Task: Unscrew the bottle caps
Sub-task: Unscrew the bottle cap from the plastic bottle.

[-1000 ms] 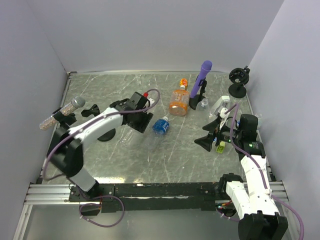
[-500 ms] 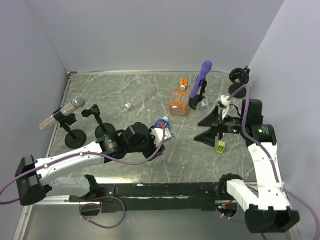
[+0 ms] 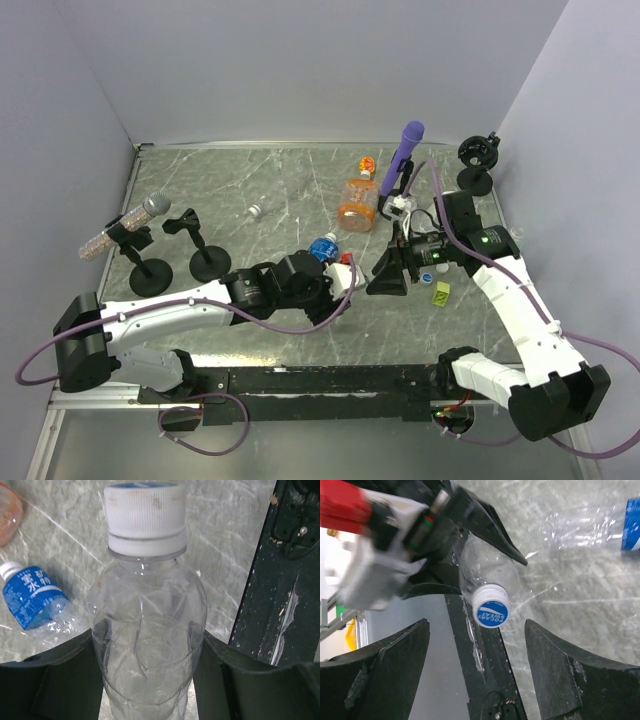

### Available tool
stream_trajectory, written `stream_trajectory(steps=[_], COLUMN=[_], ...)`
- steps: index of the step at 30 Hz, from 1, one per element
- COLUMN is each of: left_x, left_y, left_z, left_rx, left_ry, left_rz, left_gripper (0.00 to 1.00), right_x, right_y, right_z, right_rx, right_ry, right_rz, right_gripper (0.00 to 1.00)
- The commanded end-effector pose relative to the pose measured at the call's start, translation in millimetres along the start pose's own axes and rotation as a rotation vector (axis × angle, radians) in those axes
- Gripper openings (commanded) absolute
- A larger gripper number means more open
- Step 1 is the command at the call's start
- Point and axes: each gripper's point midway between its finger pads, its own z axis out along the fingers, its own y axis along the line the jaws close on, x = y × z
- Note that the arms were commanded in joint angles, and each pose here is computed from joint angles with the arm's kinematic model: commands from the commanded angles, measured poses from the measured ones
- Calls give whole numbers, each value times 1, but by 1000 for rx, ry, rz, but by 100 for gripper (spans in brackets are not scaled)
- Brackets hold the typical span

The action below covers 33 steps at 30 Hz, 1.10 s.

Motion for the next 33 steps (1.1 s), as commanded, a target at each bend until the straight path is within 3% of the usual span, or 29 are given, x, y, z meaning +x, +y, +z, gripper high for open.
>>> stream_trajectory(steps=[1,14,20,22,25,27,30,33], left_x=[-39,-41,-41,-41,-40,-39,-40,-38], left_y=[1,-3,-5,-5,-5,-9,-25,-46], left_z=[-5,-2,-1,-1,-2,-3,-7,-15], left_rx=[-8,14,22,22,22,42,136,287], left_ry=[-104,-105,-99,-98,-98,-97,-106,-110], left_rz=[10,0,1,-1,-3,-2,17,40], left_gripper=[28,27,27,27,27,27,26,25], right_x=[6,-2,-4,-4,-2,0,8,20], right_y=[-7,-3,-4,-2,1,3,6,10], right_z=[7,13,16,17,16,14,12,8], right_rx=[35,-5,-26,-40,-61,-68,-82,-116], right_ry=[37,40,46,49,64,76,102,121], right_rz=[27,28,37,35,10,-37,-197,-449], right_gripper=[82,73,62,49,20,8,0,0])
